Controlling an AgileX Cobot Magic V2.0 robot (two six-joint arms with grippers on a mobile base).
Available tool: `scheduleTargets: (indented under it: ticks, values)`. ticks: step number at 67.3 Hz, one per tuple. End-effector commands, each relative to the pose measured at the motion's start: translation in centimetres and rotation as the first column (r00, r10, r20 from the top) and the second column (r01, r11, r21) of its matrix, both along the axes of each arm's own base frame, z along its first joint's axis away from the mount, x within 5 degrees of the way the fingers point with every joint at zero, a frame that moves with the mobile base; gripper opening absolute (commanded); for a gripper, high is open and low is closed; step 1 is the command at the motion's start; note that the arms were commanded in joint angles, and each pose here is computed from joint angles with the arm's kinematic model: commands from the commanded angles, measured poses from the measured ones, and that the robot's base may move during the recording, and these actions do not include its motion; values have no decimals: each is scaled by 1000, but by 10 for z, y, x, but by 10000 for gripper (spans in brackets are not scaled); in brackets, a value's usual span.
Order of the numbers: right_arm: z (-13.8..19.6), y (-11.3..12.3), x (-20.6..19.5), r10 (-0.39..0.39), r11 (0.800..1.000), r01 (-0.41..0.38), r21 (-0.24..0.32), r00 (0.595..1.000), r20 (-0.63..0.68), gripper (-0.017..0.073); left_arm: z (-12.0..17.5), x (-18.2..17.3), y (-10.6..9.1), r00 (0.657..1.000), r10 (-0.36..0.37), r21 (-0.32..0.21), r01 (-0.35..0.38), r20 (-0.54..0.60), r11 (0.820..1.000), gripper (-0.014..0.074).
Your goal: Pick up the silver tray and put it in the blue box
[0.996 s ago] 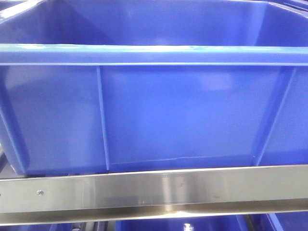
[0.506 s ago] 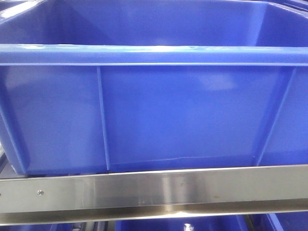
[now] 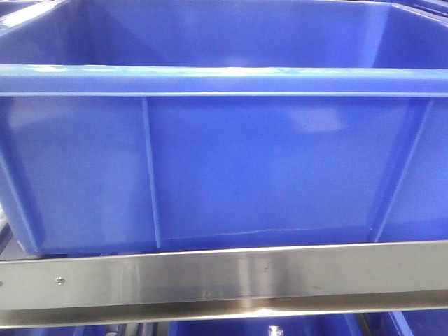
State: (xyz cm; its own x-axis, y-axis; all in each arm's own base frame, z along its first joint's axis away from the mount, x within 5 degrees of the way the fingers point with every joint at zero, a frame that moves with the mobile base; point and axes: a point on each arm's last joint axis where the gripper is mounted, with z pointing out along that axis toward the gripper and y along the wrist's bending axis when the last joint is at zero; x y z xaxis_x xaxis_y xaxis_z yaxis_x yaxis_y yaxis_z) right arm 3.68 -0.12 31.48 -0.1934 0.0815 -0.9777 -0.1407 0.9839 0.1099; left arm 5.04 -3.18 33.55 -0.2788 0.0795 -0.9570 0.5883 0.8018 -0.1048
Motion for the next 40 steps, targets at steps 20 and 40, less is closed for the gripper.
scheduleTargets:
  ticks: [20,40]
  values:
    - [16,1,1,12,1000,-12,0,994,107,51,-37,-19,17,930,254,-184,-210,264,960,-105]
    - [16,1,1,12,1000,-12,0,994,107,51,-92,-4,26,782,528,-258,-464,331,848,-105]
